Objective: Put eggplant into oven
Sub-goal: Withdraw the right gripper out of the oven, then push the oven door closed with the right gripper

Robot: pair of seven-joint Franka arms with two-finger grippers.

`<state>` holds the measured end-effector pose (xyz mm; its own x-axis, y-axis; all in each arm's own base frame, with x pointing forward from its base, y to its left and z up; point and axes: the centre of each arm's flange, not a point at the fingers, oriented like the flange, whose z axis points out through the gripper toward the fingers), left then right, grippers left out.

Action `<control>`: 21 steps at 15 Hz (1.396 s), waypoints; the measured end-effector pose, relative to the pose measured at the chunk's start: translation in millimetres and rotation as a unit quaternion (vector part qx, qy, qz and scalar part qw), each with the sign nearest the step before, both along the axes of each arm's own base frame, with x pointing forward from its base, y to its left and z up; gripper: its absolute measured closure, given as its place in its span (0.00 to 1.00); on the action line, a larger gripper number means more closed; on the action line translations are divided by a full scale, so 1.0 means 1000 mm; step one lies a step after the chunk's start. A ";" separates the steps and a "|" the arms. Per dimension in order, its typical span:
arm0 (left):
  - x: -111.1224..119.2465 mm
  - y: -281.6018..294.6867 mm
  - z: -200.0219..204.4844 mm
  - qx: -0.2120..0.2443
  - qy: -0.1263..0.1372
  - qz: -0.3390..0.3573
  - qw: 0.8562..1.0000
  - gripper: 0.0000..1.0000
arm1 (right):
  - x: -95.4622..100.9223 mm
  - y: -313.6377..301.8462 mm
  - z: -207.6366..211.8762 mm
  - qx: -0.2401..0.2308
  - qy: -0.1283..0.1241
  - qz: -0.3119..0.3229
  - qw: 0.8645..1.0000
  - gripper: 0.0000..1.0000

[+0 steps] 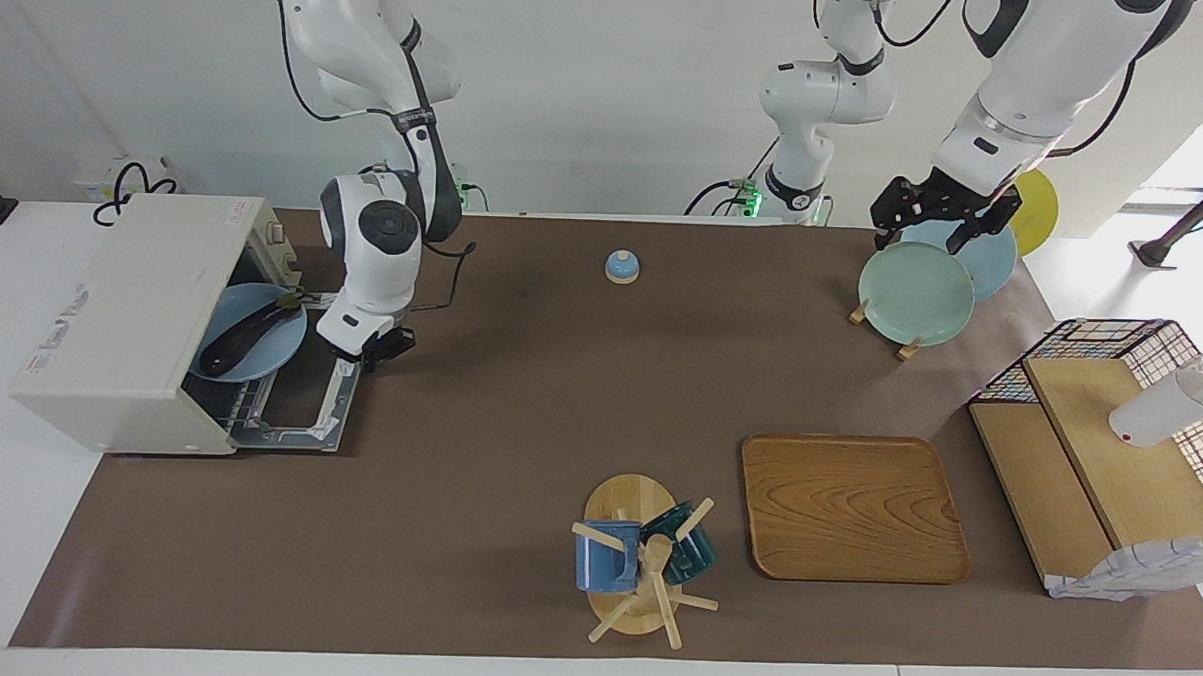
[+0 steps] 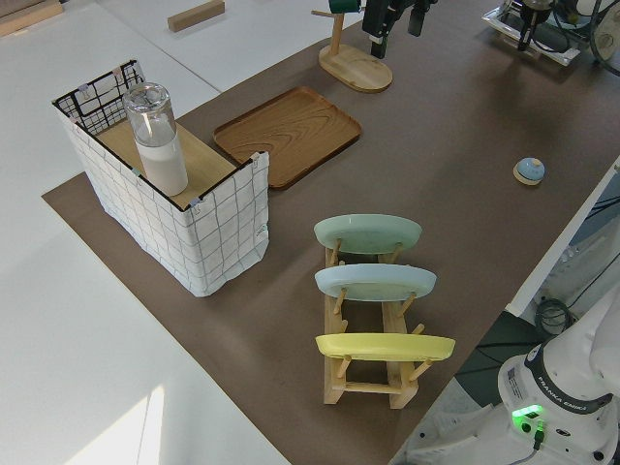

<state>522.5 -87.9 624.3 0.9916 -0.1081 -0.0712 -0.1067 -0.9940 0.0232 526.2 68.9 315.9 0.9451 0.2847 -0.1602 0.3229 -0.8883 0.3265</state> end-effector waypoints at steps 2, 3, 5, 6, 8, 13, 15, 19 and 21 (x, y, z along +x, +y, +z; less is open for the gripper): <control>0.000 0.000 0.000 0.000 0.000 0.000 1.000 0.00 | 0.005 -0.002 0.024 -0.013 0.017 0.011 1.000 0.99; 0.000 0.000 0.000 0.000 0.000 0.000 1.000 0.00 | 0.006 -0.005 0.037 -0.016 0.021 0.015 1.000 0.99; 0.000 0.000 0.000 0.000 0.000 0.000 1.000 0.00 | 0.004 -0.016 0.066 -0.020 0.023 0.022 0.999 0.99; 0.000 0.000 0.000 0.000 0.000 0.000 1.000 0.00 | 0.002 -0.025 0.080 -0.021 0.022 0.025 0.999 0.99; 0.000 0.000 0.000 0.000 0.000 0.000 1.000 0.00 | -0.001 -0.052 0.108 -0.020 0.018 0.027 0.999 0.99; 0.000 0.000 0.000 0.000 0.000 0.000 1.000 0.00 | -0.010 -0.130 0.146 -0.010 0.017 0.030 0.999 0.99; 0.000 0.000 0.000 0.000 0.000 0.000 1.000 0.00 | -0.015 -0.142 0.153 0.015 0.019 0.011 1.000 0.99; 0.000 0.000 0.000 0.000 0.000 0.000 1.000 0.00 | -0.012 -0.129 0.223 0.101 0.010 -0.040 0.994 0.94; 0.000 0.000 0.000 0.000 0.000 0.000 1.000 0.00 | -0.012 -0.119 0.263 0.122 -0.002 -0.042 0.992 0.74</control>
